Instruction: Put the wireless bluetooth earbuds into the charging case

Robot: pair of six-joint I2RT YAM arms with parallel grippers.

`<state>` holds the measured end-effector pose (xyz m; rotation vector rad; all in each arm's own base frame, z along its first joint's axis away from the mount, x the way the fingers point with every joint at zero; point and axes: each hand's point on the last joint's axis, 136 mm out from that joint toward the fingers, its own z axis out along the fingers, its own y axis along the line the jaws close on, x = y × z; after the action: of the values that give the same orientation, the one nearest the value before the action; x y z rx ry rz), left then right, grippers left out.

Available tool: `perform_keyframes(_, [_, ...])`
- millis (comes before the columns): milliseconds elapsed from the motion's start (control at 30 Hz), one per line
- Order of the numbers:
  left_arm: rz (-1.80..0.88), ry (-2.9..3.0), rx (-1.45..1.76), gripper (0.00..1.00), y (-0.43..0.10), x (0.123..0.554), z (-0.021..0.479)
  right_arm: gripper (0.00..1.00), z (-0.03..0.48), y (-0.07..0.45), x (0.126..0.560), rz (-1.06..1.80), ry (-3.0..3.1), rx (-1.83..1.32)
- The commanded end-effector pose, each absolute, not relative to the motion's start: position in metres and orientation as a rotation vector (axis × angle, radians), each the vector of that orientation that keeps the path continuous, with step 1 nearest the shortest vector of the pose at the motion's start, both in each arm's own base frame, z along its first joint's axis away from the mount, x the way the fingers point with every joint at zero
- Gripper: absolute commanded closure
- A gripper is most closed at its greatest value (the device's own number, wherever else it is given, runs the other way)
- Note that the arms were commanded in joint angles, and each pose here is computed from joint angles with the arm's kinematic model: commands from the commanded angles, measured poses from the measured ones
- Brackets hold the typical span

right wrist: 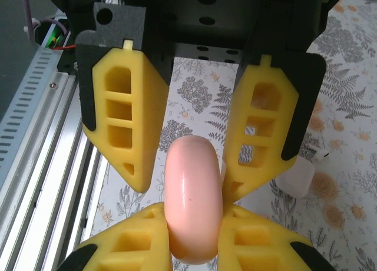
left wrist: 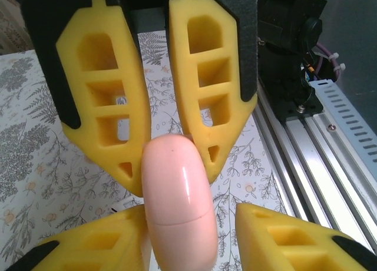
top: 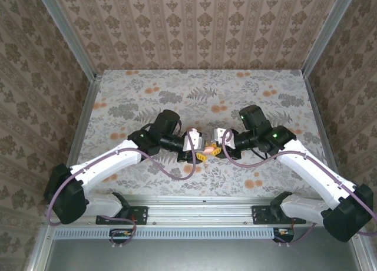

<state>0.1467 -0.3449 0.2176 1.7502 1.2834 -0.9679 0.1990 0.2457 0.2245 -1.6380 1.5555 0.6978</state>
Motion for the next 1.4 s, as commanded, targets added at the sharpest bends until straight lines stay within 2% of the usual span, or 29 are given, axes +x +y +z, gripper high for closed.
perform_keyframes(0, [-0.997,1.261,1.747,0.63,-0.346,0.141,0.223,0.88,0.229,0.252,0.197,0.736,1.513,-1.632])
perform_keyframes(333, [-0.987,1.280,1.736,0.79,-0.347,0.144,0.220,0.87,0.226,0.254,0.196,0.766,1.515,-1.619])
perform_keyframes(367, [-0.981,1.285,1.733,0.81,-0.346,0.145,0.220,0.83,0.230,0.256,0.200,0.755,1.498,-1.600])
perform_keyframes(400, [-0.976,1.288,1.729,0.81,-0.346,0.146,0.219,0.71,0.230,0.256,0.202,0.748,1.505,-1.580])
perform_keyframes(467, [-0.976,1.288,1.714,0.81,-0.345,0.148,0.220,0.59,0.230,0.254,0.208,0.732,1.512,-1.525])
perform_keyframes(567, [-0.984,1.277,1.699,0.82,-0.345,0.148,0.222,0.54,0.232,0.250,0.214,0.731,1.502,-1.442])
perform_keyframes(900, [-0.999,1.279,1.698,0.83,-0.344,0.148,0.221,0.55,0.239,0.236,0.230,0.674,1.535,-1.319])
perform_keyframes(1133, [-0.990,1.297,1.694,0.83,-0.343,0.150,0.218,0.55,0.264,0.220,0.238,0.742,1.499,-1.208])
perform_keyframes(1367, [-1.007,1.311,1.628,0.83,-0.345,0.156,0.222,0.55,0.267,0.218,0.241,0.757,1.510,-1.189])
